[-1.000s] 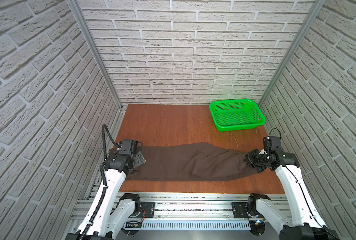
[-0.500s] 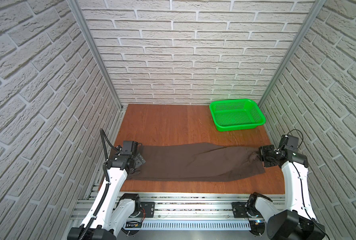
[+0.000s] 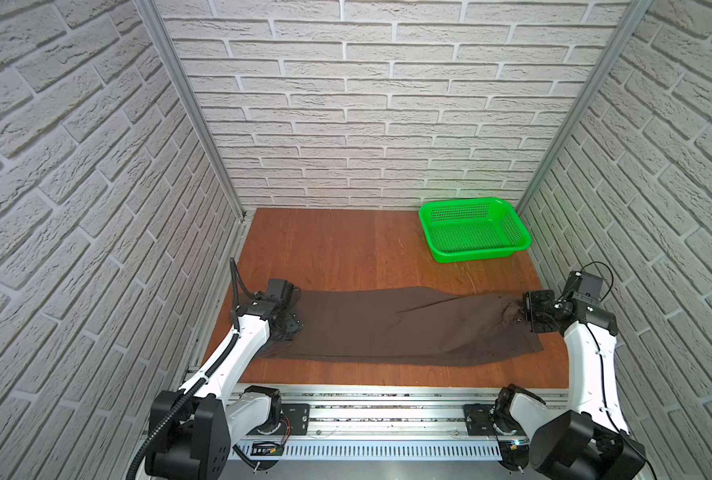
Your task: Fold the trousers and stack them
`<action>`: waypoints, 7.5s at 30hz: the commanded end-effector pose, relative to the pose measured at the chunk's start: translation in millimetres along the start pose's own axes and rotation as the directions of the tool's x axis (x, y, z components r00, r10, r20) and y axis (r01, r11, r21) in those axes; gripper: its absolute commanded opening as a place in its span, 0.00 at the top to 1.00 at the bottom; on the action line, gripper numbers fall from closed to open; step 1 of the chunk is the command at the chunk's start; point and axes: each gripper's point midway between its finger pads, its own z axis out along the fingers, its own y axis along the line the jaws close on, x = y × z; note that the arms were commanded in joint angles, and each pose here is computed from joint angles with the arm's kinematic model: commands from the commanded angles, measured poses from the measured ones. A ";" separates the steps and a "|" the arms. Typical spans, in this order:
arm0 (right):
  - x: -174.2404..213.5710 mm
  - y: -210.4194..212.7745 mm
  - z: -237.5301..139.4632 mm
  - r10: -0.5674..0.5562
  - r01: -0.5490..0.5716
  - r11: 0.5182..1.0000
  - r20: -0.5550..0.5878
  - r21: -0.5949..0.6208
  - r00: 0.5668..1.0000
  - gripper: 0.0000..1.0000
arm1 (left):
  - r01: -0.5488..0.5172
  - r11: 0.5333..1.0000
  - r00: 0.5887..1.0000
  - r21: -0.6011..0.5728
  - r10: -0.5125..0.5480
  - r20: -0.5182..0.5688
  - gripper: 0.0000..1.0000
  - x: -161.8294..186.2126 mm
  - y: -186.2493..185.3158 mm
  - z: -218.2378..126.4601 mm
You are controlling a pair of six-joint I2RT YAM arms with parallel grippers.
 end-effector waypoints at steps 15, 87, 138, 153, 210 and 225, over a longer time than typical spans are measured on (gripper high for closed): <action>10.5 -0.8 4.7 -0.048 0.047 0.998 -0.019 -0.032 0.999 0.93 | -0.011 0.994 1.000 -0.107 0.009 -0.024 0.62 18.0 11.1 29.5; -36.4 45.8 89.5 0.106 -0.102 0.993 -0.055 0.064 0.993 0.94 | 0.543 0.700 0.803 0.464 -0.594 -0.043 1.00 -313.9 25.6 -9.7; 39.7 13.2 57.9 -0.174 0.188 0.981 -0.195 0.055 0.965 0.93 | 0.149 0.968 0.975 0.200 -0.178 0.134 1.00 -106.5 -0.2 10.1; 29.7 64.0 37.6 -0.125 0.118 0.992 -0.164 -0.049 0.979 0.93 | 0.132 0.913 0.907 0.385 -0.268 0.324 1.00 -201.9 -24.6 -107.4; 9.8 84.9 70.3 -0.401 0.405 0.898 -0.058 0.173 0.914 0.44 | 0.061 0.954 0.942 0.294 -0.152 0.299 0.23 -275.5 -80.0 -78.8; 76.9 -46.6 116.3 -0.464 0.529 0.766 -0.256 0.364 0.848 0.45 | 0.199 0.953 0.960 0.227 -0.236 0.150 0.23 -98.1 -1.3 -41.6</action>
